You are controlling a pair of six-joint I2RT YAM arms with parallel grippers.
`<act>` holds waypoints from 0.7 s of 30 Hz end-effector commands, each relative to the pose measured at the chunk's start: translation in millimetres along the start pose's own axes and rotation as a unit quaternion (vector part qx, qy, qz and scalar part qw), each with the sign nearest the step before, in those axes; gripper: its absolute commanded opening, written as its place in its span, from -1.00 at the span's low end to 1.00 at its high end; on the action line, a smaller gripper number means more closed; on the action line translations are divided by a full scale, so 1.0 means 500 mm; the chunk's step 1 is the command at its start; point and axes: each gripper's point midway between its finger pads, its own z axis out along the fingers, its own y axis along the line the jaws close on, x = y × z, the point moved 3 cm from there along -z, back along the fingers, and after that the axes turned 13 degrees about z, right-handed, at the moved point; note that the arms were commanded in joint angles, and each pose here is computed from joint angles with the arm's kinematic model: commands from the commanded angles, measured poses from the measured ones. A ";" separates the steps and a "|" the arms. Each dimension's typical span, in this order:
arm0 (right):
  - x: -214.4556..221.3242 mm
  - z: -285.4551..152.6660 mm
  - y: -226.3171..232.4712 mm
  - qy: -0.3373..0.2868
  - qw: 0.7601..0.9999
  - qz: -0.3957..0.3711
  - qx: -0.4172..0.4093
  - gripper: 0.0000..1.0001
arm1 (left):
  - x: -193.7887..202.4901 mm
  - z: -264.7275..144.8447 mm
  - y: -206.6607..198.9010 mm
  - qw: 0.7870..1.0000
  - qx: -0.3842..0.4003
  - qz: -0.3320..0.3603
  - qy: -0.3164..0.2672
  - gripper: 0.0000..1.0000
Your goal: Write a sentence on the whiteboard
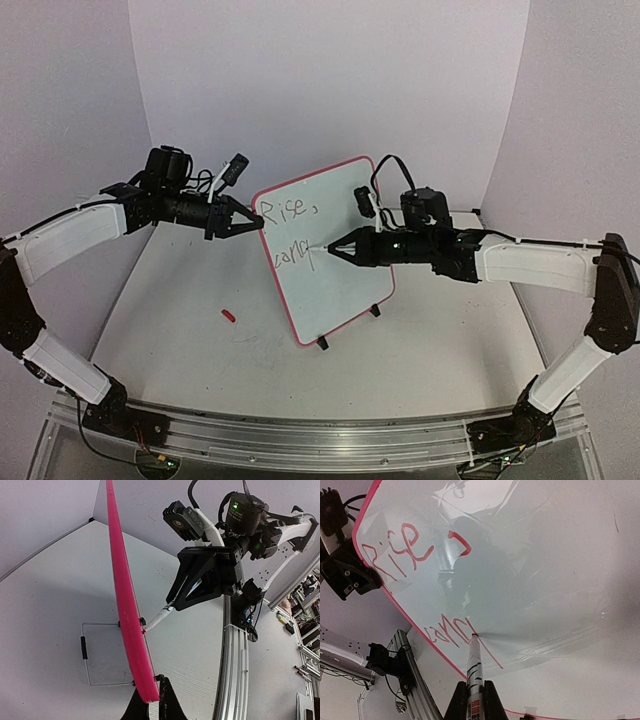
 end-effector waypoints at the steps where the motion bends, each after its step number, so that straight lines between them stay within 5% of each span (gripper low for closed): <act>1: -0.016 -0.023 0.026 -0.020 1.000 -0.012 -0.012 -1.00 | 0.079 0.039 -0.034 0.996 0.043 -0.040 0.064 -1.00; 21: -0.006 -0.060 0.045 0.008 0.998 -0.034 -0.059 -1.00 | 0.078 0.037 -0.035 0.996 0.040 -0.038 0.066 -1.00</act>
